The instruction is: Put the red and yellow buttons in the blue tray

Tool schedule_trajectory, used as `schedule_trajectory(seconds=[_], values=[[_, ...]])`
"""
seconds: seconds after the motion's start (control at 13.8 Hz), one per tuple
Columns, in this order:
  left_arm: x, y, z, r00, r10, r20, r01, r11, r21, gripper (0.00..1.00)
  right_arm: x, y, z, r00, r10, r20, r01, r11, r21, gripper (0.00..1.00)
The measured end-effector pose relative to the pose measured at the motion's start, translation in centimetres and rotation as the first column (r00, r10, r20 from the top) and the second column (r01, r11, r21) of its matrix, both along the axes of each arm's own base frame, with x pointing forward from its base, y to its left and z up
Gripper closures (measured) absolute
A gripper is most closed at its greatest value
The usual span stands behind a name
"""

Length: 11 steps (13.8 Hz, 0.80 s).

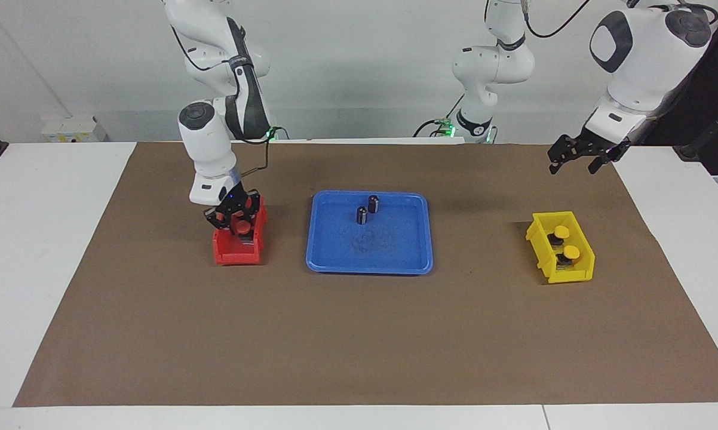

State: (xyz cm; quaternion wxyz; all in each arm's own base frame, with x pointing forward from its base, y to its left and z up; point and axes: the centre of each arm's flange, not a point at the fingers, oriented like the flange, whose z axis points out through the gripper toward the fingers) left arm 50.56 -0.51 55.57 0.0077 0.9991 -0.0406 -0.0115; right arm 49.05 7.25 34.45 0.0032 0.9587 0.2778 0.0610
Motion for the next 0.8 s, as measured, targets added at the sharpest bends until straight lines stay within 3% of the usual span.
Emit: schedule_trajectory(seconds=[0.36,0.58,0.8], values=[[0.0,0.0,0.0,1.000,0.000,0.003,0.000,1.000,0.000,0.00,0.0,0.7,0.1,1.000,0.013,0.007,-0.013,1.000,0.001,0.46],[0.0,0.0,0.0,1.000,0.000,0.004,0.000,1.000,0.000,0.00,0.0,0.7,0.1,1.000,0.013,0.012,-0.013,1.000,0.002,0.58],[0.0,0.0,0.0,1.000,0.000,0.004,0.000,1.000,0.000,0.00,0.6,0.6,1.0,1.000,0.011,0.002,-0.011,1.000,0.001,0.59]])
